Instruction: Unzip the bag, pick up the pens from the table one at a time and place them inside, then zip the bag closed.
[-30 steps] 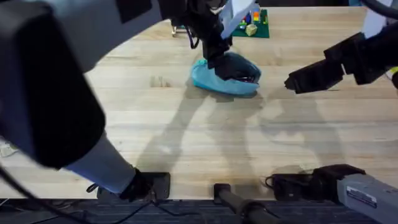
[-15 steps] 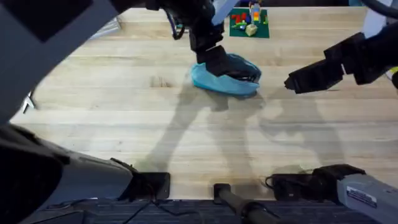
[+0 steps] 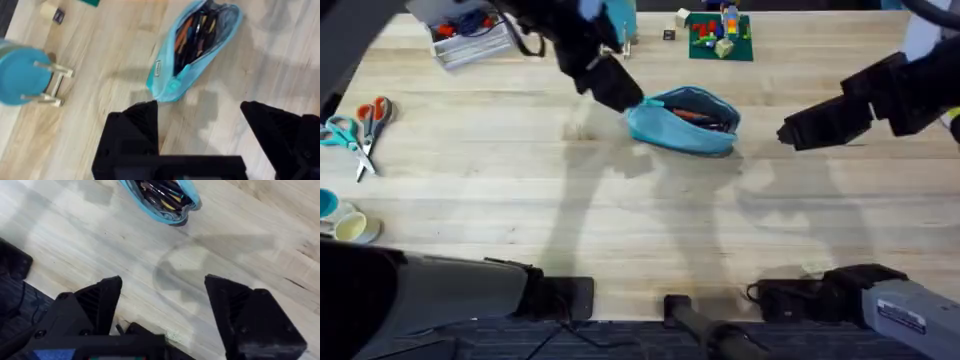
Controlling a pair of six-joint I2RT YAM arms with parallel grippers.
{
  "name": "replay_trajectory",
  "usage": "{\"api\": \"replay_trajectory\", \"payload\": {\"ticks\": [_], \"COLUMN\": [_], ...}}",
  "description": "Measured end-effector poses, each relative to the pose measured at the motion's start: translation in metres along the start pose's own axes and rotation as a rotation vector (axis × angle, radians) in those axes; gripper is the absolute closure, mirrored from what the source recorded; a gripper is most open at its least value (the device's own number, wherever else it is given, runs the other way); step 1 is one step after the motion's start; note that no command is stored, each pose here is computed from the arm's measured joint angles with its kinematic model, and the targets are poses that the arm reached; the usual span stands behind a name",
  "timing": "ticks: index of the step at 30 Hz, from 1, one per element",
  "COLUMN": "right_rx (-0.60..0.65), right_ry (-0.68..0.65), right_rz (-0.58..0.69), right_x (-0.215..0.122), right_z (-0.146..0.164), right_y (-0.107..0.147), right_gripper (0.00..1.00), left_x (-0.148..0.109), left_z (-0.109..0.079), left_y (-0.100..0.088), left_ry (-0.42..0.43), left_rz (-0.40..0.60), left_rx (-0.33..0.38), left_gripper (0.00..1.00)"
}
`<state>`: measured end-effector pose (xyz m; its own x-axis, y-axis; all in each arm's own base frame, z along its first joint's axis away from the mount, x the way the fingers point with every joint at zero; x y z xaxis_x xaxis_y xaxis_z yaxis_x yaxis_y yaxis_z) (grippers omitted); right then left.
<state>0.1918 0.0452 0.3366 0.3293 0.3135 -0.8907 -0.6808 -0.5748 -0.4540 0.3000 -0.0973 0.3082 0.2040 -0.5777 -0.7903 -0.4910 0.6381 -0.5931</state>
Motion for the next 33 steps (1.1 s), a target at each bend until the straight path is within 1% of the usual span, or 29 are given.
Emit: {"api": "replay_trajectory", "payload": {"ticks": [3, 7, 12, 18, 22, 26, 29, 33], "right_rx": [0.000, 0.000, 0.000, 0.000, 0.000, 0.000, 0.000, 0.000], "right_ry": [0.000, 0.000, 0.000, 0.000, 0.000, 0.000, 0.000, 0.000], "right_rz": [0.000, 0.000, 0.000, 0.000, 0.000, 0.000, 0.000, 0.000], "right_x": [0.000, 0.000, 0.000, 0.000, 0.000, 0.000, 0.000, 0.000], "right_z": [0.000, 0.000, 0.000, 0.000, 0.000, 0.000, 0.000, 0.000], "right_y": [0.000, 0.000, 0.000, 0.000, 0.000, 0.000, 0.000, 0.000], "right_gripper": [0.004, 0.004, 0.004, 0.004, 0.004, 0.004, 0.004, 0.004], "left_x": [-0.010, -0.020, -0.029, -0.032, -0.031, -0.033, -0.039, -0.048], "left_z": [0.012, 0.025, 0.038, 0.041, 0.039, 0.032, 0.032, 0.038], "left_y": [0.008, 0.017, 0.021, 0.023, 0.024, 0.030, 0.034, 0.042], "left_ry": [-0.008, -0.032, -0.073, -0.083, -0.066, 0.002, 0.037, 0.057], "left_rz": [-0.034, -0.062, -0.100, -0.103, -0.102, -0.104, -0.148, -0.221], "left_rx": [-0.053, -0.099, -0.117, -0.125, -0.093, -0.050, -0.014, 0.014], "left_gripper": [0.006, 0.006, 0.006, 0.008, 0.008, 0.008, 0.008, 0.008]}}
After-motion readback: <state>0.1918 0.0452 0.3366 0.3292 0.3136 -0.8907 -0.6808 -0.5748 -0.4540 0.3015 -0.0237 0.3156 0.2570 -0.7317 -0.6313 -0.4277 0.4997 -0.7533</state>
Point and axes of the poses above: each hand's point on the last joint's axis, 136 mm out from that joint toward the fingers, its own x axis out along the fingers, its own z axis along the line the jaws close on, y = z × x, the point moved 10 cm from there along -x, back along the fingers, and after that the axes turned 13 degrees about -x, right-handed, at the moved point
